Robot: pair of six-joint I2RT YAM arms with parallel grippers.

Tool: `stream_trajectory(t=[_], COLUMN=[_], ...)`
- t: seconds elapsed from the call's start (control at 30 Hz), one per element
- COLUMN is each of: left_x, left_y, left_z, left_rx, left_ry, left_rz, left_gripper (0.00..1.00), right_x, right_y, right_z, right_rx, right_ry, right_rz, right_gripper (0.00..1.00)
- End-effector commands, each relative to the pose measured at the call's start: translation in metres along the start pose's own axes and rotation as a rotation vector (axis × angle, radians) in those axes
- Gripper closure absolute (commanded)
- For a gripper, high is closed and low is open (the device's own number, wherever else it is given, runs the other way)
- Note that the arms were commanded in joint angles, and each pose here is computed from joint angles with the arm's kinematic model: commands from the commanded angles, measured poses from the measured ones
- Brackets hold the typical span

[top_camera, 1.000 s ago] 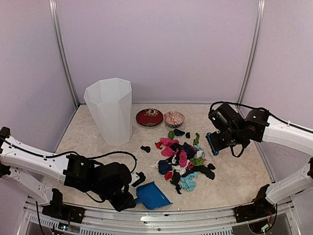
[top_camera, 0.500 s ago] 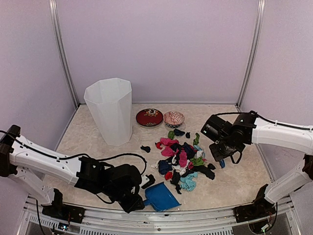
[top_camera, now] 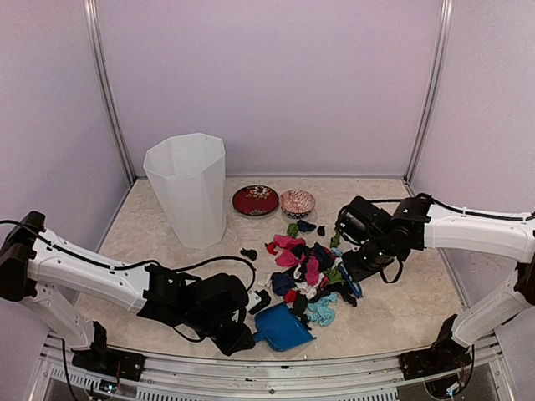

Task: Sweep away the paper scraps from the table
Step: Sweep the paper scraps into the dustpan.

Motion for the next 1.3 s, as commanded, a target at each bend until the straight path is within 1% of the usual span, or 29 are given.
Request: stream_trajectory(t=[0.0,0.23,0.43,0.57,0.6,0.7,0.87,1.07,1.27], left_x=[-0.015,-0.021,-0.024,-0.025,-0.025,-0.025,-0.022,-0.013,-0.008], left_y=[-0.004,-0.013,-0.017,-0.018,-0.018,-0.017,-0.018,-0.02,-0.016], left_z=[0.002,0.008,0.014,0.02,0.022,0.026,0.031,0.038,0.044], left_rx=[-0.018,-0.036,-0.041,-0.058,-0.062,-0.064,-0.081,-0.117,-0.161], left_ry=[-0.001,0.016,0.051,0.077,0.081,0.092,0.097,0.118,0.143], left_rz=[-0.053,-0.067,-0.085,-0.099,-0.105,-0.121,-0.127,-0.11,-0.155], left_gripper=[1.0,1.0,1.0,1.0,1.0,1.0,1.0,1.0,1.0], right_x=[-0.004,-0.008,-0.009,-0.013,-0.014,-0.017,-0.025,-0.036,-0.044], right_y=[0.001,0.008,0.014,0.019,0.021,0.026,0.033,0.041,0.048], right_z=[0.026,0.049,0.07,0.078,0.08,0.081,0.072,0.057,0.05], right_rx=[-0.149,-0.227,-0.352,-0.405,-0.419,-0.43,-0.33,-0.133,-0.068], right_ry=[0.053,0.114,0.137,0.142,0.171,0.18,0.162,0.176,0.185], right_rz=[0.001,0.009,0.029,0.028,0.022,0.006,-0.038,-0.089,-0.143], right_gripper=[1.0,1.0,1.0,1.0,1.0,1.0,1.0,1.0,1.0])
Point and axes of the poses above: each gripper's point midway between its finger pads, its own y axis back along the fingers, its own z axis along the line the jaws close on, x = y × z, the point moved 9 cm from there along y, back along the fingers, and after that the axes turned 5 degrees about -y, right-handed, at the moved point
